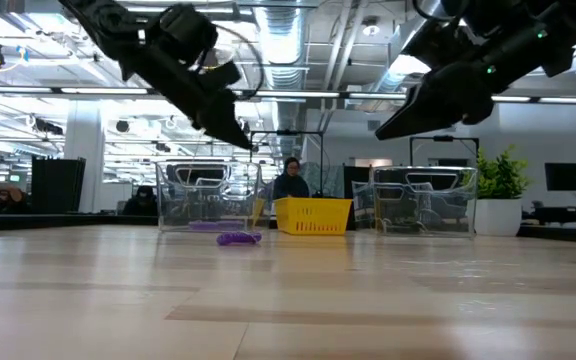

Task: Sort spring keychains
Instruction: Put the purple spring keychain into the left transparent bin, then return to Home Position

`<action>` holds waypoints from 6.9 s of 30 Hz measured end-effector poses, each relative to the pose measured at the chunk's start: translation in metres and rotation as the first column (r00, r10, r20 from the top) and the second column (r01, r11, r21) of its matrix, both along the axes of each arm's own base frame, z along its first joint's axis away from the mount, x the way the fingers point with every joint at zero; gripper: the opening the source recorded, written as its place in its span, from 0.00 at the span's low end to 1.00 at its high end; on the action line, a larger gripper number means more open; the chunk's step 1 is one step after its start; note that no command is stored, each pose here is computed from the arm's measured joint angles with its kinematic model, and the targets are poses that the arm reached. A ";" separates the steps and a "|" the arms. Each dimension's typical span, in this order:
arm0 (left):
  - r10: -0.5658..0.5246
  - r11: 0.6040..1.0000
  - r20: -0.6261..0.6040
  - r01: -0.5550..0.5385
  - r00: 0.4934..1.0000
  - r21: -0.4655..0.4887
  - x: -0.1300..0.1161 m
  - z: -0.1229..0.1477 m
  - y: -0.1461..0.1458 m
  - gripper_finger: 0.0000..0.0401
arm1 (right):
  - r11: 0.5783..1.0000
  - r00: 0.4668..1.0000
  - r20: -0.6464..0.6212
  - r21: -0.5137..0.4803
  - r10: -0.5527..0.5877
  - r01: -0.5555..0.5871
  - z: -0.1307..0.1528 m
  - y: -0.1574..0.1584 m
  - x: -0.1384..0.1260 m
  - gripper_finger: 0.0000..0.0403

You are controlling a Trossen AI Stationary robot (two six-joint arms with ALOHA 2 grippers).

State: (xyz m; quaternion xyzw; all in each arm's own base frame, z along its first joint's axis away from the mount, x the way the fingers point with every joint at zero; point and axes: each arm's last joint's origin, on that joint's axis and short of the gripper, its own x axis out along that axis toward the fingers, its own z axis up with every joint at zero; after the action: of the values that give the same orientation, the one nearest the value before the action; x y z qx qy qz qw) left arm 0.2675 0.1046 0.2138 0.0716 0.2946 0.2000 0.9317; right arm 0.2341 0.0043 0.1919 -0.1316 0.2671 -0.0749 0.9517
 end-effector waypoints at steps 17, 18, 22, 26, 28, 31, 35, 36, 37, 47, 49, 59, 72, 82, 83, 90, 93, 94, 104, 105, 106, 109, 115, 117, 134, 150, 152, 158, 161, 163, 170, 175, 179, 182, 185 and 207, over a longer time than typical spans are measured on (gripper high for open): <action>-0.142 0.989 -0.083 0.137 0.986 -0.061 0.014 -0.058 -0.154 0.32 | 0.992 0.995 0.043 0.088 0.088 -0.092 0.001 0.054 -0.007 0.27; -0.143 0.988 -0.084 0.137 0.986 -0.070 0.016 -0.064 -0.157 0.32 | 0.991 0.995 0.045 0.100 0.088 -0.092 0.001 0.056 -0.008 0.27; -0.170 0.982 -0.084 0.162 0.982 -0.094 0.025 -0.084 -0.163 0.33 | 0.989 0.997 0.051 0.132 0.063 -0.069 -0.005 0.064 -0.014 0.27; -0.159 0.983 -0.093 0.148 0.983 -0.108 0.027 -0.093 -0.163 0.33 | 0.988 0.999 0.043 0.152 0.020 -0.026 -0.013 0.071 -0.022 0.27; -0.152 0.984 -0.098 0.140 0.984 -0.114 0.027 -0.095 -0.163 0.33 | 0.986 0.999 0.046 0.163 0.006 -0.014 -0.014 0.073 -0.023 0.27; -0.147 0.984 -0.100 0.135 0.984 -0.121 0.027 -0.097 -0.163 0.32 | 0.985 0.998 0.056 0.174 0.004 -0.013 -0.013 0.076 -0.024 0.27; -0.176 0.974 -0.102 0.158 0.979 -0.163 0.028 -0.098 -0.164 0.31 | 0.985 0.998 0.063 0.172 0.009 -0.019 -0.013 0.078 -0.025 0.27; -0.190 0.970 -0.102 0.170 0.977 -0.176 0.028 -0.098 -0.165 0.30 | 0.985 0.998 0.064 0.173 0.009 -0.020 -0.013 0.079 -0.025 0.27; -0.196 0.966 -0.102 0.174 0.975 -0.189 0.028 -0.099 -0.165 0.30 | 0.985 0.998 0.064 0.172 0.009 -0.020 -0.013 0.079 -0.025 0.27; -0.196 0.944 -0.150 0.145 0.969 -0.296 0.037 -0.130 -0.150 0.24 | 0.986 0.998 0.063 0.165 0.005 -0.015 -0.013 0.077 -0.024 0.27; -0.207 0.935 -0.145 0.152 0.967 -0.320 0.037 -0.129 -0.146 0.21 | 0.986 0.998 0.063 0.165 0.005 -0.015 -0.013 0.077 -0.024 0.27; -0.331 0.916 -0.123 0.288 0.935 -0.281 0.029 -0.104 -0.159 0.04 | 0.991 0.998 0.060 0.126 0.031 -0.038 -0.012 0.077 -0.024 0.27; -0.250 0.951 0.033 0.239 0.968 0.197 0.018 -0.029 -0.166 0.04 | 0.999 0.997 0.066 -0.001 0.039 -0.039 -0.009 0.062 -0.017 0.27; 0.018 0.925 0.127 -0.064 0.992 0.373 -0.002 0.025 -0.099 0.03 | 0.998 0.998 0.055 -0.065 -0.012 0.016 -0.008 0.042 -0.011 0.27; 0.027 0.929 0.124 -0.070 0.992 0.363 -0.004 0.027 -0.089 0.03 | 0.998 0.998 0.054 -0.068 -0.015 0.019 -0.008 0.041 -0.011 0.27; 0.110 0.979 0.142 -0.132 0.984 0.155 -0.018 0.022 -0.020 0.03 | 0.998 0.999 0.045 -0.065 -0.006 0.009 -0.009 0.035 -0.010 0.27; 0.181 0.978 0.146 -0.194 0.973 0.078 -0.022 0.015 0.002 0.04 | 0.998 0.999 0.044 -0.059 0.000 0.002 -0.009 0.035 -0.009 0.27; 0.189 0.977 0.143 -0.200 0.971 0.067 -0.024 0.014 0.006 0.05 | 0.998 0.999 0.043 -0.057 0.000 0.002 -0.009 0.035 -0.010 0.27; 0.143 0.990 0.165 -0.143 0.976 -0.008 -0.024 0.012 0.011 0.26 | 0.999 0.999 0.035 -0.036 0.013 -0.012 -0.010 0.040 -0.011 0.27; 0.141 0.990 0.165 -0.141 0.976 -0.012 -0.023 0.011 0.009 0.27 | 0.999 0.999 0.036 -0.032 0.014 -0.013 -0.010 0.041 -0.011 0.27; 0.137 0.990 0.165 -0.137 0.977 -0.015 -0.023 0.011 0.008 0.28 | 0.999 0.999 0.037 -0.030 0.015 -0.014 -0.010 0.041 -0.011 0.27; 0.124 0.992 0.171 -0.121 0.977 -0.028 -0.021 0.011 0.003 0.30 | 1.000 0.999 0.039 -0.022 0.010 -0.009 -0.010 0.041 -0.011 0.27; 0.087 0.996 0.182 -0.085 0.980 -0.018 -0.020 0.016 -0.006 0.30 | 1.000 0.999 0.039 -0.021 0.009 -0.009 -0.010 0.041 -0.011 0.27; 0.076 0.997 0.198 -0.075 0.977 -0.016 -0.022 0.022 -0.011 0.30 | 1.000 0.999 0.042 -0.004 0.000 0.000 -0.010 0.041 -0.011 0.27; -0.403 0.872 0.470 0.485 0.786 -0.063 -0.105 0.066 -0.129 0.30 | 0.997 0.995 0.101 0.078 0.005 -0.013 -0.001 0.051 -0.017 0.27; -0.321 0.872 0.747 0.489 0.582 -0.006 -0.168 -0.017 -0.117 0.30 | 0.913 0.886 0.375 0.189 0.274 -0.362 0.065 0.066 -0.108 0.27; -0.307 0.876 0.753 0.481 0.582 -0.014 -0.169 -0.023 -0.116 0.30 | 0.900 0.871 0.400 0.199 0.286 -0.387 0.060 0.064 -0.117 0.27; -0.281 0.882 0.743 0.468 0.607 -0.048 -0.168 -0.030 -0.114 0.30 | 0.873 0.827 0.494 0.236 0.271 -0.427 0.041 0.049 -0.143 0.27; -0.291 0.884 0.728 0.465 0.621 -0.044 -0.167 -0.031 -0.114 0.30 | 0.860 0.802 0.543 0.257 0.248 -0.440 0.034 0.042 -0.153 0.27; -0.301 0.886 0.717 0.463 0.629 -0.034 -0.166 -0.032 -0.114 0.30 | 0.856 0.800 0.549 0.266 0.242 -0.442 0.026 0.038 -0.158 0.27; -0.300 0.887 0.704 0.460 0.644 -0.042 -0.164 -0.034 -0.115 0.30 | 0.854 0.816 0.531 0.292 0.229 -0.430 0.013 0.036 -0.161 0.27; -0.302 0.887 0.696 0.460 0.651 -0.046 -0.163 -0.034 -0.115 0.30 | 0.854 0.843 0.487 0.315 0.228 -0.413 0.003 0.036 -0.160 0.27; -0.302 0.887 0.695 0.460 0.653 -0.047 -0.162 -0.035 -0.115 0.30 | 0.853 0.845 0.482 0.318 0.231 -0.414 -0.013 0.040 -0.156 0.27; -0.302 0.887 0.695 0.459 0.653 -0.047 -0.162 -0.035 -0.115 0.30 | 0.851 0.812 0.533 0.289 0.238 -0.439 -0.018 0.042 -0.152 0.27; -0.302 0.887 0.693 0.460 0.655 -0.048 -0.162 -0.035 -0.115 0.30 | 0.844 0.781 0.562 0.251 0.271 -0.473 -0.019 0.044 -0.152 0.27; -0.302 0.887 0.694 0.460 0.654 -0.048 -0.162 -0.035 -0.115 0.30 | 0.837 0.772 0.570 0.248 0.281 -0.488 -0.019 0.044 -0.152 0.27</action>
State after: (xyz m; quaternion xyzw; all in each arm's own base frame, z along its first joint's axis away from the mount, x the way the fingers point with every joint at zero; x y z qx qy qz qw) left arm 0.1056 -0.0102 0.1792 -0.0476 -0.0610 -0.0227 0.9967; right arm 0.0825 0.0486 0.1726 0.0284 -0.0193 0.1466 0.9886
